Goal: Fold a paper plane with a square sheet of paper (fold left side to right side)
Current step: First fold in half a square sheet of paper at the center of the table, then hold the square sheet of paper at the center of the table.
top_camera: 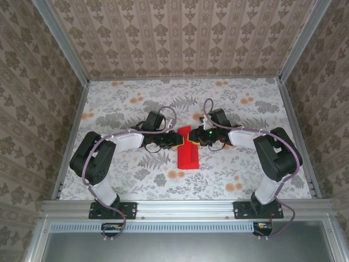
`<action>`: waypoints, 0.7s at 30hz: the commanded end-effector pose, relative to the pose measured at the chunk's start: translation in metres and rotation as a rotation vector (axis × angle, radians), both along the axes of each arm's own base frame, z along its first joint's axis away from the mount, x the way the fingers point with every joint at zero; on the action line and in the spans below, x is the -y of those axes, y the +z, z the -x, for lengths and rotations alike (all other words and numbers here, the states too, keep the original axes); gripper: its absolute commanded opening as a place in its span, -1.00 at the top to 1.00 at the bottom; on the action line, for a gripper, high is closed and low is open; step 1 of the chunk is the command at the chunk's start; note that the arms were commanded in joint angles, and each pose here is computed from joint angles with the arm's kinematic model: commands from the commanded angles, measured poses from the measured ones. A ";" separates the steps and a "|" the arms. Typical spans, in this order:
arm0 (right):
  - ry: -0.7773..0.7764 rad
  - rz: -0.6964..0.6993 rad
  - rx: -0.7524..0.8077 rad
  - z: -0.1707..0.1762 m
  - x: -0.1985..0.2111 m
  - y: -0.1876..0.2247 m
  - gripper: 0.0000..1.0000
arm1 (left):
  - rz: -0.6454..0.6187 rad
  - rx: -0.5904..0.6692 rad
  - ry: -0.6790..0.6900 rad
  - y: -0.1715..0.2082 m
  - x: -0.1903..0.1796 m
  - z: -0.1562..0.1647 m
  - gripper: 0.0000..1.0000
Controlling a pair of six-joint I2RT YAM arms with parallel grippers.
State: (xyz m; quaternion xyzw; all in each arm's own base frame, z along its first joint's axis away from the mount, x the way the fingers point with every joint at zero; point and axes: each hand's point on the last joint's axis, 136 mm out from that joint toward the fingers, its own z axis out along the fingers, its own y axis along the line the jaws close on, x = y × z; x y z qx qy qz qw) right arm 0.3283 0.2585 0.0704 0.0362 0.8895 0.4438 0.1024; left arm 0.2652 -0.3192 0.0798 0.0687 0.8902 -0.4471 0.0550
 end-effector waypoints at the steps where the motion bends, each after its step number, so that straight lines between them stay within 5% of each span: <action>1: 0.018 -0.012 0.009 -0.003 -0.006 0.006 0.68 | -0.004 0.019 -0.011 0.005 0.005 -0.003 0.45; 5: 0.022 0.071 0.010 -0.001 0.003 0.000 0.95 | -0.016 0.034 -0.010 0.008 0.002 -0.003 0.36; 11: 0.019 0.210 0.005 -0.001 0.020 -0.014 0.94 | -0.104 0.071 0.021 0.007 -0.012 -0.006 -0.07; 21: 0.035 0.274 -0.018 0.001 0.025 -0.027 0.92 | -0.200 0.004 0.017 -0.018 -0.013 -0.007 -0.18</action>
